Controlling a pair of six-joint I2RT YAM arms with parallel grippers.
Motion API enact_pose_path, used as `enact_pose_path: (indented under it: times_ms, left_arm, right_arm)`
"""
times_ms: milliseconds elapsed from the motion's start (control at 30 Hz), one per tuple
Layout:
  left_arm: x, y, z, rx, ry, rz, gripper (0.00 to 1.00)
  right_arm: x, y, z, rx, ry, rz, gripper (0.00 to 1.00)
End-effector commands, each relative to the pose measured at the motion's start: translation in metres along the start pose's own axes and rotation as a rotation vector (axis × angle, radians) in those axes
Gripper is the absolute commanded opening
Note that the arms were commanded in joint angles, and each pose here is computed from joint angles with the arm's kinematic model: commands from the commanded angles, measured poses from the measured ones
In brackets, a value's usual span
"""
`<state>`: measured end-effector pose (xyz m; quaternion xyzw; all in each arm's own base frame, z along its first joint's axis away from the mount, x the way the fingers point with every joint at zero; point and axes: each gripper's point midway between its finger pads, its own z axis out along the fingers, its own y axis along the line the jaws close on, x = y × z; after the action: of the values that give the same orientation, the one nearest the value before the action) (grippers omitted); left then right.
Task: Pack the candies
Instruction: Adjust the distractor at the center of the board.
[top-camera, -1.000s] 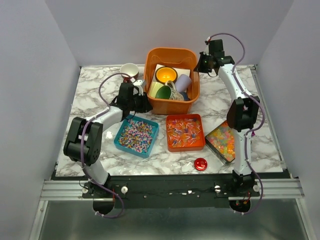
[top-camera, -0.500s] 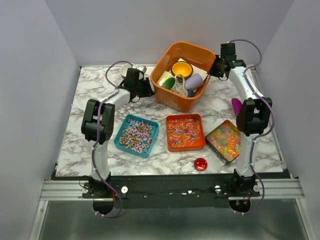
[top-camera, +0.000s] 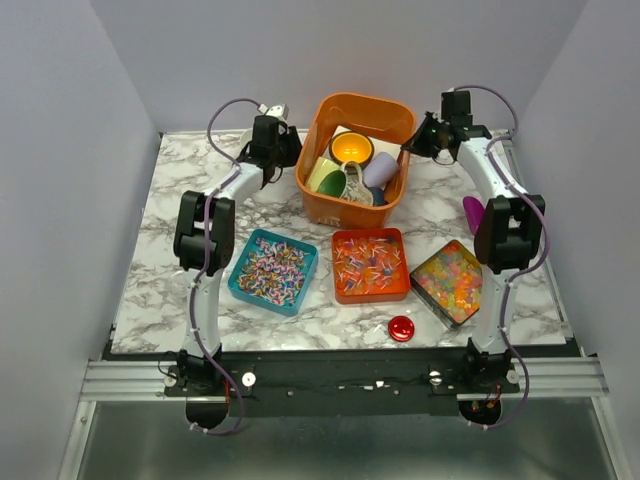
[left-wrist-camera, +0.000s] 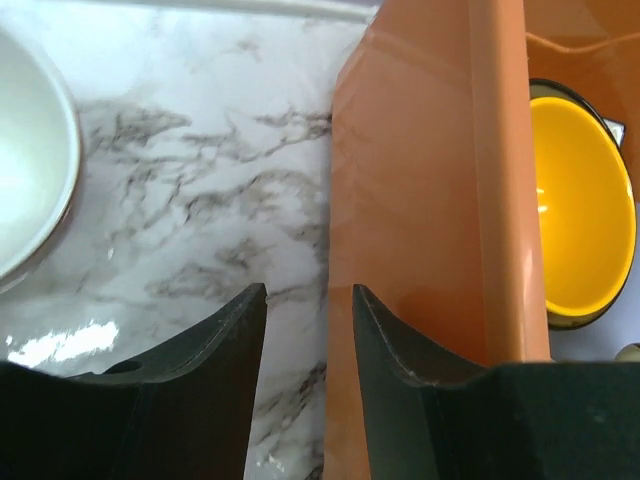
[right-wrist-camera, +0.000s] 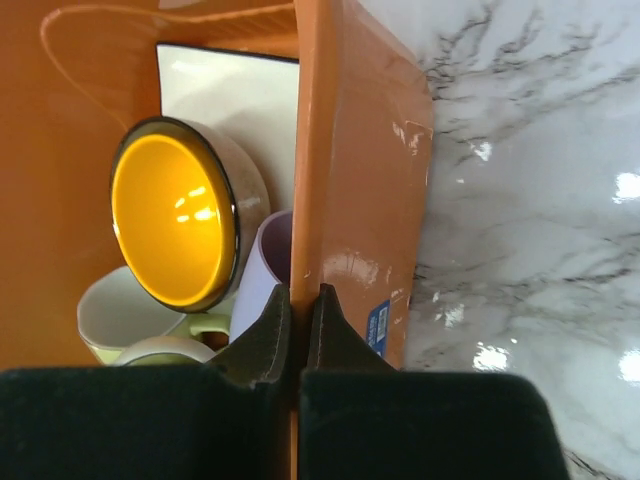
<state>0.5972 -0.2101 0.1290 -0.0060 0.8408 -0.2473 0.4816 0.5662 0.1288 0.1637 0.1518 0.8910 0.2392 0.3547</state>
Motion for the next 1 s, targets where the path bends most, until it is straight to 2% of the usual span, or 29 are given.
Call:
enact_pose_path:
  times_ms: [0,67,133,400,500,667,733,767,833,867,900,933,967]
  left_arm:
    - [-0.020,-0.068,-0.043,0.168,-0.039,-0.037,0.52]
    - [-0.033,-0.072,-0.062,0.171,-0.067,-0.033,0.53]
    - [-0.026,-0.064,-0.074,0.147,-0.061,-0.012,0.54]
    - [-0.002,-0.032,-0.100,0.048,0.051,0.074,0.54]
    - [0.003,-0.021,-0.118,-0.003,0.051,0.068,0.54]
    - [-0.013,-0.006,-0.156,-0.100,-0.006,0.062,0.52]
    - [0.000,0.000,-0.170,-0.115,0.029,0.075,0.51]
    - [-0.005,-0.006,-0.182,-0.099,0.013,0.090,0.49]
    - [0.015,-0.009,-0.195,-0.050,0.059,0.143,0.45]
    - [0.011,-0.018,-0.211,-0.018,0.032,0.168,0.38]
    - [0.034,-0.014,-0.217,-0.002,0.070,0.180,0.33]
    - [0.041,-0.017,-0.225,0.028,0.072,0.225,0.26]
    - [0.041,-0.034,-0.242,0.111,0.057,0.267,0.10]
  right_arm:
    - [0.128,0.080,-0.010,-0.301,0.490,0.075,0.01]
    - [0.129,0.079,-0.009,-0.300,0.495,0.077,0.01]
    - [0.129,0.076,-0.007,-0.294,0.495,0.085,0.01]
    - [0.098,0.073,0.000,-0.270,0.397,0.044,0.01]
    - [0.090,0.065,0.003,-0.245,0.370,0.041,0.01]
    - [0.068,0.051,0.005,-0.202,0.310,0.039,0.01]
    - [0.062,0.044,0.006,-0.181,0.293,0.041,0.01]
    - [0.057,0.040,0.006,-0.174,0.283,0.045,0.01]
    - [0.052,0.035,0.004,-0.167,0.274,0.047,0.01]
    - [0.049,0.032,0.001,-0.163,0.267,0.050,0.01]
    - [0.051,0.029,0.001,-0.156,0.274,0.054,0.01]
    - [0.051,0.026,0.000,-0.154,0.275,0.054,0.01]
    - [0.049,0.024,-0.003,-0.153,0.270,0.057,0.01]
